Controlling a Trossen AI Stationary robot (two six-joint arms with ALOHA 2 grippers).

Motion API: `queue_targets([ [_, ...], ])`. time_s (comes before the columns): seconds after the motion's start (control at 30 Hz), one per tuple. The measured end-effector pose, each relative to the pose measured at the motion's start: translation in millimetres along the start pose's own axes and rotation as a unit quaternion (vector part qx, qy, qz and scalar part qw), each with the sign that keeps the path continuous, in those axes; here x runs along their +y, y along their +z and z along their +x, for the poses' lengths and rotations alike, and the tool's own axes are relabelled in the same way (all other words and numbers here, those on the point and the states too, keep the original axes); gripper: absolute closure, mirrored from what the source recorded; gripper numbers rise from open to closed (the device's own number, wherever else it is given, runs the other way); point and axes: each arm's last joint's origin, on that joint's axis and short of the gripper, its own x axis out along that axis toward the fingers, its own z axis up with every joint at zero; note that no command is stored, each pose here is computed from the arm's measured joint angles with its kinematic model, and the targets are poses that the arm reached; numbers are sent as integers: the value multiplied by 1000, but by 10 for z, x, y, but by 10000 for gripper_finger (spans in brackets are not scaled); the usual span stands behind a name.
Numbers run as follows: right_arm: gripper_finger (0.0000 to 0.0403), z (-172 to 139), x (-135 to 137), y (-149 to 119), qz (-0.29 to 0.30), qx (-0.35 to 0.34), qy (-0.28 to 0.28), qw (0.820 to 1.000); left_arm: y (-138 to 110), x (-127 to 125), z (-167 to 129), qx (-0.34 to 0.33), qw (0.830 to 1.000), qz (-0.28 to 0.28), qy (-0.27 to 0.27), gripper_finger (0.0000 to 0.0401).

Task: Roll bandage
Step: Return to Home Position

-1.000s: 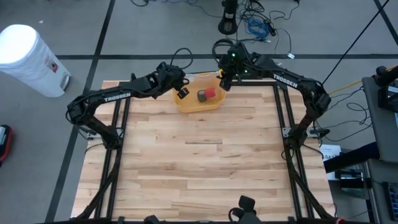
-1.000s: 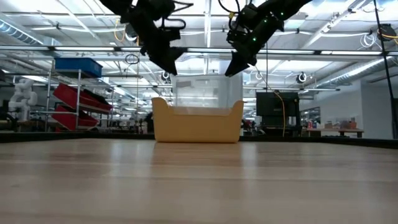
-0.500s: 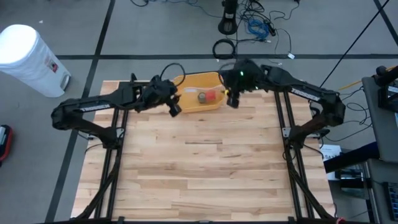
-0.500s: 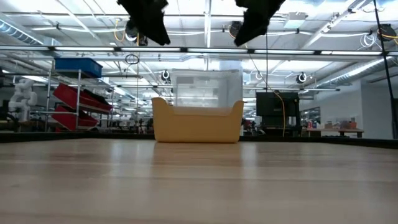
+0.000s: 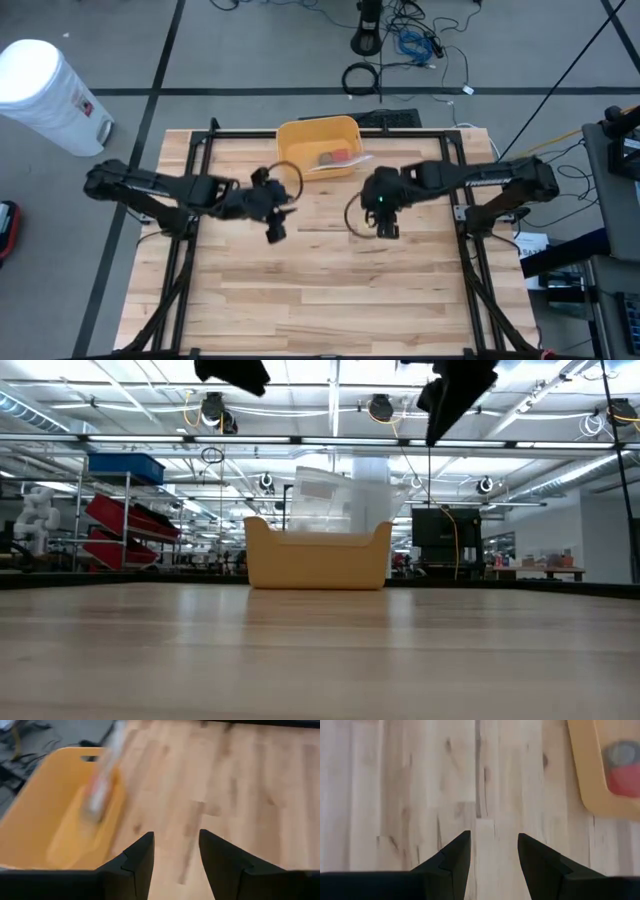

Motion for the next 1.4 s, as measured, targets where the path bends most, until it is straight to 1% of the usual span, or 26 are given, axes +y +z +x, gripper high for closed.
queue_targets([
  [0.07,254,52,125,-56,0,11,-15,1000,-30,-130,-57,-4,1000,5,-16,247],
  [0.13,255,78,243,-108,-1,16,-36,999,-62,-246,-117,-11,1000,10,-20,265],
  [0.23,255,62,413,-177,-1,8,-59,998,-110,-398,-207,-21,999,17,-27,308],
  [0.3,255,33,502,-216,3,-3,-82,997,-142,-483,-262,-26,999,22,-33,343],
  [0.37,255,8,571,-243,8,-19,-107,994,-163,-534,-301,-36,999,29,-24,379],
  [0.43,255,10,624,-281,7,-29,-127,991,-202,-561,-305,-45,998,36,-2,393],
  [0.5,255,60,665,-322,5,-31,-135,990,-268,-566,-269,-43,998,42,18,391],
  [0.6,264,191,704,-429,-1,-15,-135,991,-390,-570,-189,-26,998,43,27,390],
  [0.67,277,272,715,-501,-6,2,-128,992,-477,-570,-138,-11,999,42,27,389],
  [0.77,309,366,716,-592,-6,26,-116,993,-592,-579,-79,4,999,34,31,389],
  [0.83,338,389,720,-610,-10,32,-107,994,-643,-593,-66,7,998,44,34,389],
  [0.9,371,390,724,-599,-25,28,-104,994,-656,-597,-76,-11,995,77,62,391],
  [0.93,386,381,725,-591,-32,23,-101,994,-655,-588,-90,-27,993,82,78,395],
  [0.97,394,362,722,-584,-36,16,-99,994,-654,-573,-111,-41,991,85,91,396],
  [1.03,395,290,712,-580,-36,-1,-88,995,-658,-520,-159,-63,990,79,98,397],
  [1.17,397,35,723,-643,-37,-45,-67,996,-764,-415,-310,-84,991,69,81,398],
  [1.23,401,-143,749,-698,-43,-82,-58,994,-843,-347,-419,-112,990,53,68,398],
  [1.33,400,-362,795,-800,-54,-157,-61,984,-955,-238,-543,-166,985,25,49,398],
  [1.4,401,-432,813,-889,-66,-214,-54,973,-1045,-182,-571,-198,980,16,30,398],
])
